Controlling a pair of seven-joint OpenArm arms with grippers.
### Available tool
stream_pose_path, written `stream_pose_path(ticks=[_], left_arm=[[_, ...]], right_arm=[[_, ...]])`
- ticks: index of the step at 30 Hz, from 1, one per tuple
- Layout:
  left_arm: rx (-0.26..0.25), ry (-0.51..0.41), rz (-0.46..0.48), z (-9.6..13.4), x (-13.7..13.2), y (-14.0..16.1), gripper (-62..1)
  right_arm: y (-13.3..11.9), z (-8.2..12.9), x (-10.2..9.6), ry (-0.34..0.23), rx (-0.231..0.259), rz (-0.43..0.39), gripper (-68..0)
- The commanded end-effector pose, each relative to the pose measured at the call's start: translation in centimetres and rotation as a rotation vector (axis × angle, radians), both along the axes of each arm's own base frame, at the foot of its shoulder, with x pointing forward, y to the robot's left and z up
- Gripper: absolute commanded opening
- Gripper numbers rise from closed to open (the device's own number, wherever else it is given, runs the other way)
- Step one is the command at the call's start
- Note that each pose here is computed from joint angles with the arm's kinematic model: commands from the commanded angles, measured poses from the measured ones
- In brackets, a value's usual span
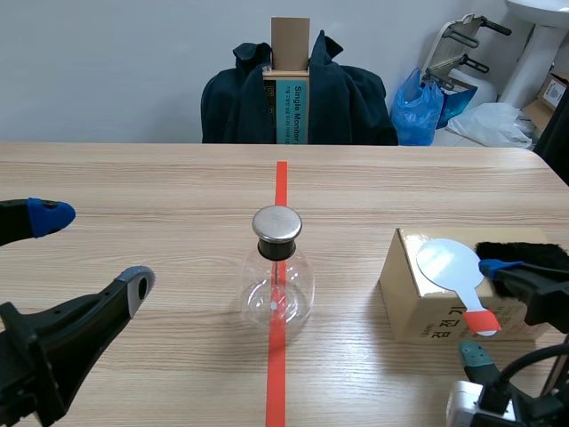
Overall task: Do the electroscope experiment.
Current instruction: 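Pick up the white charging plate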
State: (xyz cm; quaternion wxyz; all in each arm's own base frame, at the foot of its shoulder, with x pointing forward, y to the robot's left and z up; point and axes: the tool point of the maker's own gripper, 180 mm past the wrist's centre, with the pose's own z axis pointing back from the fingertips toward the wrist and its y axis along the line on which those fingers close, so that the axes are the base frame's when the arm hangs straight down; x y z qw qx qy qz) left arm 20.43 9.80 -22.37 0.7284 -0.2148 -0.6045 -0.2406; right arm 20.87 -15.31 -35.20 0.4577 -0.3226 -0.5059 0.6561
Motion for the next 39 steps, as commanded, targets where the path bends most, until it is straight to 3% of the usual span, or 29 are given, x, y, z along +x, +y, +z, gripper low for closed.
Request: stream_pose_path(ticks=[1,12,25,30,34,39], left_arm=[[-0.022,-0.025,-0.010,0.9,0.0,-0.4,1.4],[-0.022,-0.025,-0.010,0.9,0.0,-0.4,1.4],[-0.018,-0.025,-0.011,0.9,0.0,-0.4,1.4],[0.020,-0.034,-0.023,0.6,0.0,-0.5,1.4],[0.022,-0.031,-0.024,0.5,0.0,-0.5,1.4],[0.023,-0.031,-0.024,0.5,0.0,-0.5,1.4]], right_arm=[[-0.5,0.9,0.5,-0.030,-0.014,-0.001,-7.6],[-0.7,1.0,0.6,-0.032,-0.018,-0.014,-67.2],[-0.8,1.4,0.7,-0.058,-0.018,-0.018,-66.9],[-0.8,2.6,0.2,-0.139,-0.014,-0.016,-66.9],[-0.6,4.1,-1.6,-0.229,-0.015,0.029,-66.9],[-2.0,4.7,-2.6,-0.233,-0.049,0.022,-66.9]])
